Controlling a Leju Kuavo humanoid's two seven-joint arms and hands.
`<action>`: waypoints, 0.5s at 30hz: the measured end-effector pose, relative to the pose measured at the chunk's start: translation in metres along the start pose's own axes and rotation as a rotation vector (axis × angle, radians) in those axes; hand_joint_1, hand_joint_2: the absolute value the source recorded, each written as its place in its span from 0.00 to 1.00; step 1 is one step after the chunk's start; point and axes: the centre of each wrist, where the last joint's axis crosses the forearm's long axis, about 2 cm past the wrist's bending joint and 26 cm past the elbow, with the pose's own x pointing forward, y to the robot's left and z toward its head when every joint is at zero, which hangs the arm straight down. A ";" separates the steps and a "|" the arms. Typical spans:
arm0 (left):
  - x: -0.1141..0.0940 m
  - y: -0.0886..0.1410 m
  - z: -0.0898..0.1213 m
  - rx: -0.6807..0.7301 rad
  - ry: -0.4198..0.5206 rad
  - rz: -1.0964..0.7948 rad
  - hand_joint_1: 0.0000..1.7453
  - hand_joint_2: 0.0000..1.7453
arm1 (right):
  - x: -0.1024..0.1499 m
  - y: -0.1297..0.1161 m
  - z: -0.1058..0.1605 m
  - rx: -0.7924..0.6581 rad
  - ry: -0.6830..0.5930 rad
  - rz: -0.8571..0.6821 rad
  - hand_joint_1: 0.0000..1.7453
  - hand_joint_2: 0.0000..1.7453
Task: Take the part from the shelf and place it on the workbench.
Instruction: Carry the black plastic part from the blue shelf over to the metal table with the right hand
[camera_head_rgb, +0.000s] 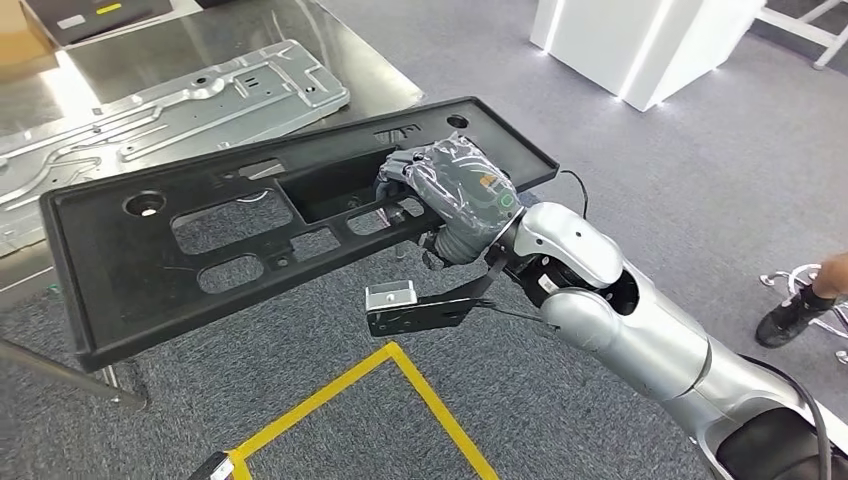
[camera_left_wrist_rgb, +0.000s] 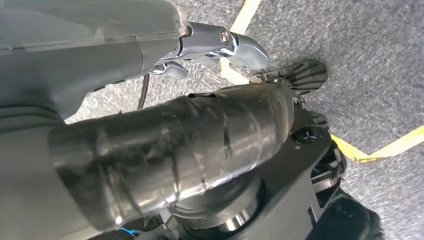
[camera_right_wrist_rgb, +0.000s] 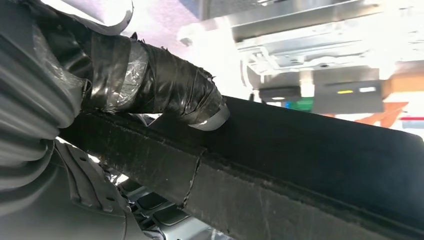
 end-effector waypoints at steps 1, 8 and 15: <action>0.000 0.000 0.000 0.000 0.000 0.000 0.00 0.00 | 0.000 -0.001 0.000 -0.001 0.000 0.001 1.00 1.00; -0.002 -0.002 -0.001 0.006 0.012 0.002 0.00 0.00 | 0.003 -0.004 -0.004 -0.011 -0.011 0.002 1.00 1.00; 0.002 -0.002 -0.001 0.002 -0.005 0.009 0.00 0.00 | 0.005 -0.003 -0.007 -0.008 -0.016 0.001 1.00 1.00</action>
